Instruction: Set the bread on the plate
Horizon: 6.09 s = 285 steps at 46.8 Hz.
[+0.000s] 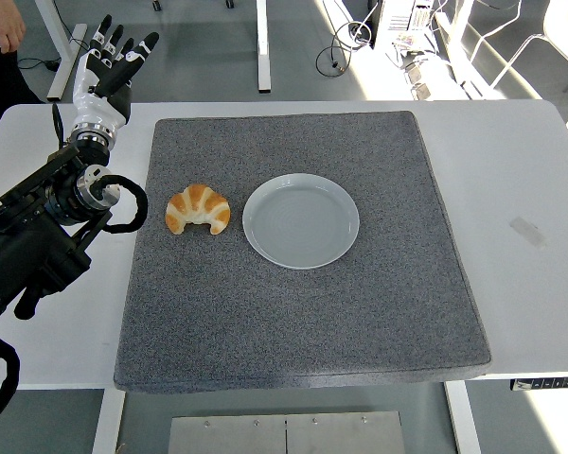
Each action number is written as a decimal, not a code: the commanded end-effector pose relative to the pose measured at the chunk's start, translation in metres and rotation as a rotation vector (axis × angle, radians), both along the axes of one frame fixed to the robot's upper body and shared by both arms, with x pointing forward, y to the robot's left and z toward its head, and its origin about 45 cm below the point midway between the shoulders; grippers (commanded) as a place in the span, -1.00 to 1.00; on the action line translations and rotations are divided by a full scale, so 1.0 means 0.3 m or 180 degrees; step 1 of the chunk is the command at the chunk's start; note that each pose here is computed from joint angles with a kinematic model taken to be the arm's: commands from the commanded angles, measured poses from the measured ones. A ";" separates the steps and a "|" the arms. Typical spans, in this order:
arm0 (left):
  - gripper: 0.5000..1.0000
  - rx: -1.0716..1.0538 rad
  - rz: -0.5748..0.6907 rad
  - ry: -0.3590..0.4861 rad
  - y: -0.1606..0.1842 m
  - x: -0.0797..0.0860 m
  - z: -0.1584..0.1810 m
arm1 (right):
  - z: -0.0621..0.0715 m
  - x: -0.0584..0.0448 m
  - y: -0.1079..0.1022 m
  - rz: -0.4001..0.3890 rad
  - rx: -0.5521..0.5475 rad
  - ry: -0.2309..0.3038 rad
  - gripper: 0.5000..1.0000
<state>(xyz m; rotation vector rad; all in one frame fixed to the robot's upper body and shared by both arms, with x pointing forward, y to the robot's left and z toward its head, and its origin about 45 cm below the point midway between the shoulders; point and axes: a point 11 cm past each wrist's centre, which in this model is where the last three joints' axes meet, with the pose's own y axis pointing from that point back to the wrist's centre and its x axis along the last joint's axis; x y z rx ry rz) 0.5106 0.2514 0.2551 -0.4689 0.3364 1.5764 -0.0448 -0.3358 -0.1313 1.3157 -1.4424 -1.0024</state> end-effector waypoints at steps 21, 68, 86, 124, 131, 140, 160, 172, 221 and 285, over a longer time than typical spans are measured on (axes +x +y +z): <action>0.93 0.0029 -0.0014 -0.0007 -0.003 0.000 0.002 | 0.000 0.000 0.000 0.0000 -0.0003 0.0000 1.00; 0.92 0.0822 -0.0390 -0.0036 0.015 0.013 0.056 | 0.000 0.000 0.000 0.0000 0.0002 0.0000 1.00; 0.85 0.1707 -0.0919 -0.0236 0.024 -0.017 0.202 | 0.000 0.000 0.000 0.0000 0.0002 0.0000 1.00; 0.76 0.3696 -0.1818 -0.0201 -0.016 -0.145 0.126 | 0.000 0.000 0.001 0.0000 0.0002 0.0000 1.00; 0.76 0.3846 -0.2030 -0.0101 -0.025 -0.180 0.063 | 0.000 0.000 0.001 0.0000 0.0002 0.0000 1.00; 0.76 0.4122 -0.2271 -0.0086 -0.030 -0.222 0.034 | 0.000 0.000 0.000 0.0000 0.0002 0.0000 1.00; 0.77 0.4577 -0.2359 0.0073 0.067 -0.268 -0.012 | 0.000 0.000 0.000 0.0000 -0.0003 0.0000 1.00; 0.76 0.4559 -0.2411 0.0118 0.062 -0.279 -0.042 | 0.000 0.000 0.000 0.0000 -0.0003 0.0000 1.00; 0.49 0.4822 -0.2515 0.0103 -0.009 -0.247 -0.131 | 0.000 0.000 0.000 0.0000 -0.0003 0.0000 1.00; -0.95 0.5319 -0.2403 -0.0182 -0.018 -0.240 -0.141 | 0.000 0.000 0.000 0.0000 0.0002 0.0000 1.00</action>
